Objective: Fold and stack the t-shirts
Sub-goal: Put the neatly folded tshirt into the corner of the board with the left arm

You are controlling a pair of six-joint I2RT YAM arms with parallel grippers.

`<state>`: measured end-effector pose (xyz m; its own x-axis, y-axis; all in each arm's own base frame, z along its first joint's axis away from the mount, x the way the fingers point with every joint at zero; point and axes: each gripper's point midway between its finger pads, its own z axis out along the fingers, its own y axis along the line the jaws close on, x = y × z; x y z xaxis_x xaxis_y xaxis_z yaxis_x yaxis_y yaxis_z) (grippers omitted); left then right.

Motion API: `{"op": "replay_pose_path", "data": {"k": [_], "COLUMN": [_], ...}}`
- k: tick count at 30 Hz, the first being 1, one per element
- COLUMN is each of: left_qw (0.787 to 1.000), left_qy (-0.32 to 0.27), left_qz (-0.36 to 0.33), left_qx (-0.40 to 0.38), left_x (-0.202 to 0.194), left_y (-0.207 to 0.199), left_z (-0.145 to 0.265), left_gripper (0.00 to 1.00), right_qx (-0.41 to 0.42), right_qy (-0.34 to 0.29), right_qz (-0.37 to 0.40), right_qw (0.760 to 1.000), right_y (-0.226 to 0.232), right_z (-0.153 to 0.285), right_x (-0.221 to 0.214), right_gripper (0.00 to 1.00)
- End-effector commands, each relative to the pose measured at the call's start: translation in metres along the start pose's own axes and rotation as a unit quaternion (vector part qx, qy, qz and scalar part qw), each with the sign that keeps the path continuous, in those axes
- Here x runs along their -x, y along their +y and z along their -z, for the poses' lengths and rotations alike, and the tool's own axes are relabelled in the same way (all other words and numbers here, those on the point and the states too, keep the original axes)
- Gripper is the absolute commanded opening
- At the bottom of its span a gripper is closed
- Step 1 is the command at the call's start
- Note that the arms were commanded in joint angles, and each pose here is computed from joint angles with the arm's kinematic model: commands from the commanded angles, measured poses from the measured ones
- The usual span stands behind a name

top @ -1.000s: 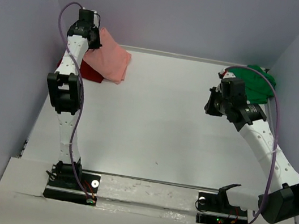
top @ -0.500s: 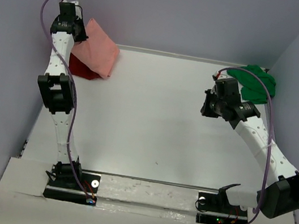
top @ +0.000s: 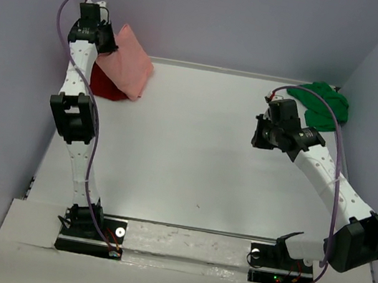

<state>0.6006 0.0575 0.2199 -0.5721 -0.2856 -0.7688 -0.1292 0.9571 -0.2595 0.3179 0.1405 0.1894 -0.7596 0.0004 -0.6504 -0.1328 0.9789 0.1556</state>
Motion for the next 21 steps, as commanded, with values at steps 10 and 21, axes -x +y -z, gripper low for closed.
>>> {"op": "replay_pose_path", "data": {"k": [10, 21], "left_qw": [0.995, 0.994], "left_qy": [-0.088, -0.102], "left_qz": [-0.029, -0.031], "left_qx": [-0.039, -0.036], "left_x": [0.057, 0.067], "left_y": [-0.050, -0.051], "left_z": [0.055, 0.063], "left_gripper": [0.00, 0.00], "right_qx": [0.019, 0.022], "right_qy": [-0.013, -0.004], "right_qz": [0.003, 0.005], "right_qw": [1.000, 1.000], "right_y": [0.009, 0.012], "right_z": [-0.003, -0.006], "right_x": [0.004, -0.004], "right_gripper": [0.00, 0.00]}}
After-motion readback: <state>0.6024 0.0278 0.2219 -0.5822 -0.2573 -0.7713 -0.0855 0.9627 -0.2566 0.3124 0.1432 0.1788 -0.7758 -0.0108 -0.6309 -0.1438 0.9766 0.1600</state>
